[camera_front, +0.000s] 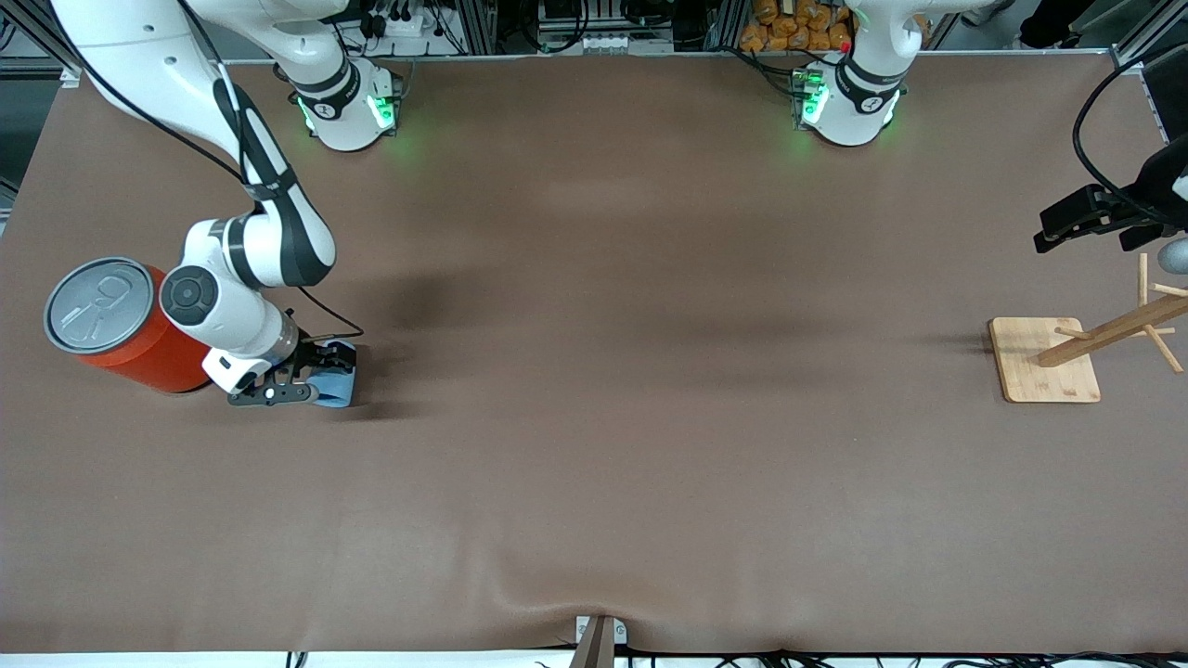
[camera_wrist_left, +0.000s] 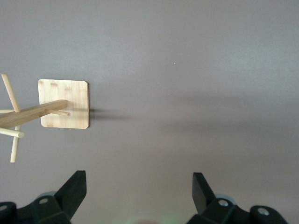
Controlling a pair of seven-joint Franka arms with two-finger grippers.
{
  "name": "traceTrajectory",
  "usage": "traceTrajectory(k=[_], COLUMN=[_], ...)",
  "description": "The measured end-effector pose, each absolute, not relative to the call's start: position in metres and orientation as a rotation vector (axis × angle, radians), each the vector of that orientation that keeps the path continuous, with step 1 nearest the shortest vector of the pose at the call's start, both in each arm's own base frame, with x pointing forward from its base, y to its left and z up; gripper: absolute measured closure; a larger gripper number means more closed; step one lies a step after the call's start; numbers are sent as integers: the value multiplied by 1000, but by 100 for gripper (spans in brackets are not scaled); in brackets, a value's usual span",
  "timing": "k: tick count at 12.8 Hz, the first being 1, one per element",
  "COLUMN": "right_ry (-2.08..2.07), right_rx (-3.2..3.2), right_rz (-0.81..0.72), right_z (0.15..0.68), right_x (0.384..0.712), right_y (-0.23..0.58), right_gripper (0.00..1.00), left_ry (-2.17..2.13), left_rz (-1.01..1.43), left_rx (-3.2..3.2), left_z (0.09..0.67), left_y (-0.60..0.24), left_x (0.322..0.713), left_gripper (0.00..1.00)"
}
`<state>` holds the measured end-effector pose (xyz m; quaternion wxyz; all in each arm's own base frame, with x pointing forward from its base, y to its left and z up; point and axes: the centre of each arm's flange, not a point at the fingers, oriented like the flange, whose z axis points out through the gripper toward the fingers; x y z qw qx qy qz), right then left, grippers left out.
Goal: Flip cup
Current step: 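Close the right gripper on the blue cup and lift it, then carry the blue cup with the right gripper to the table middle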
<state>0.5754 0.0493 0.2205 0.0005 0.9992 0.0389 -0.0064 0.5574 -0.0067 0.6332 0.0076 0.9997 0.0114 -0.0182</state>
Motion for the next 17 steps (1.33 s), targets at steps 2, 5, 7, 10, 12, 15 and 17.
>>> traceTrajectory(k=[2, 5, 7, 10, 12, 15, 17], right_ry=[129, 141, 179, 320, 438, 635, 799], right_rx=[3137, 3138, 3141, 3159, 3175, 3187, 3187], right_rz=[-29, -27, -65, -110, -41, 53, 101], right_z=[210, 214, 225, 290, 330, 359, 371], right_x=[575, 577, 585, 618, 629, 633, 630], right_y=[49, 53, 65, 123, 173, 229, 269], right_gripper=[7, 21, 21, 21, 21, 21, 21], left_ry=[35, 36, 38, 36, 36, 31, 30], left_rz=[-57, -57, -58, -64, -68, -70, -76], left_rx=[3117, 3116, 3116, 3115, 3115, 3112, 3112], left_z=[633, 633, 633, 631, 629, 628, 625], left_y=[-8, -7, -7, -8, -8, -11, -12], left_x=[557, 557, 558, 559, 560, 561, 562], left_gripper=[0, 0, 0, 0, 0, 0, 0])
